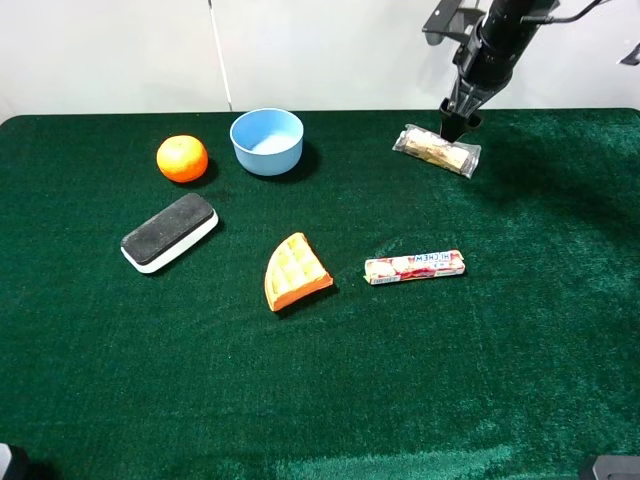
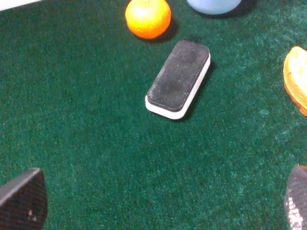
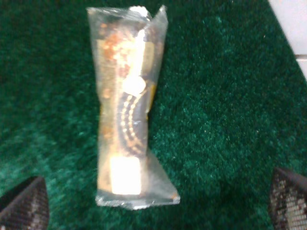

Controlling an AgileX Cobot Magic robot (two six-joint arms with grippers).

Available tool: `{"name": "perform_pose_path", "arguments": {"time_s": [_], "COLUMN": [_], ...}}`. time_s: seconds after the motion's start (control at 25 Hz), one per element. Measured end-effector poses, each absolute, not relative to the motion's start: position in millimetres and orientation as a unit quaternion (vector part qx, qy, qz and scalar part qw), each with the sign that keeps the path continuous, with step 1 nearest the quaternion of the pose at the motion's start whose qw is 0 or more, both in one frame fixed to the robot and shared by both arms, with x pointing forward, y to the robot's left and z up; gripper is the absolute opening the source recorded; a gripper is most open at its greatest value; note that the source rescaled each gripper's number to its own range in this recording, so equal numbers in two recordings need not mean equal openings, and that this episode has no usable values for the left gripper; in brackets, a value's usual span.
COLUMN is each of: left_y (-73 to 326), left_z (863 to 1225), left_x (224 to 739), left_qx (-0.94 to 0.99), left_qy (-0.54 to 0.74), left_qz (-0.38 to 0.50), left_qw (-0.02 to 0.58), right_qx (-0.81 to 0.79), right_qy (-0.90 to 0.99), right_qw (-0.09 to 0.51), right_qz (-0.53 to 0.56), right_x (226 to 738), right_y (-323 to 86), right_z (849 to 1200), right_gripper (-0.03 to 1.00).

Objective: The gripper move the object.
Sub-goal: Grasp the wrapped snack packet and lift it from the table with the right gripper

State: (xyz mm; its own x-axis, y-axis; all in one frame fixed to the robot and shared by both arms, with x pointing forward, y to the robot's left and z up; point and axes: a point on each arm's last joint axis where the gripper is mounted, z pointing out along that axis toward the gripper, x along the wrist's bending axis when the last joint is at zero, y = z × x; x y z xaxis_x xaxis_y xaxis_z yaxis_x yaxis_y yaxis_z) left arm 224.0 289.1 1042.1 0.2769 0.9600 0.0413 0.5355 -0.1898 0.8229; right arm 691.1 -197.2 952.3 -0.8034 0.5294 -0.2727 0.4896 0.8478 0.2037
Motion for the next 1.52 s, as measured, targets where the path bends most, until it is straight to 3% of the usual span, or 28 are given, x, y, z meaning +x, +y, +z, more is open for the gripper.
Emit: {"name": "perform_pose_path", "arguments": {"time_s": [0.64, 0.92, 1.0, 1.32, 1.52], "left_y": [289.1, 289.1, 289.1, 289.1, 289.1], "left_z": [1042.1, 1042.1, 1042.1, 1042.1, 1042.1], "left_x": [224.0, 224.0, 224.0, 224.0, 224.0], "left_qx": [0.713, 0.713, 0.713, 0.713, 0.713], "left_qy": [0.524, 0.524, 0.524, 0.524, 0.524], "left_qz": [0.294, 0.294, 0.294, 0.294, 0.294], "left_qw": [0.361, 0.361, 0.361, 0.361, 0.361], "right_qx": [0.293, 0.294, 0.295, 0.296, 0.296], "right_qy": [0.946, 0.945, 0.945, 0.946, 0.947], "right_qw": [0.111, 0.106, 0.104, 0.1, 0.09], "right_qz": [0.089, 0.092, 0.093, 0.092, 0.087], "right_x": [715.1, 716.4, 716.1, 715.5, 713.7], "right_y": [-191.6, -190.5, -190.3, -190.2, -190.5], "right_z": [881.1, 875.1, 875.0, 872.6, 871.9], "right_gripper": [1.0, 0.99, 0.9, 0.37, 0.25]}}
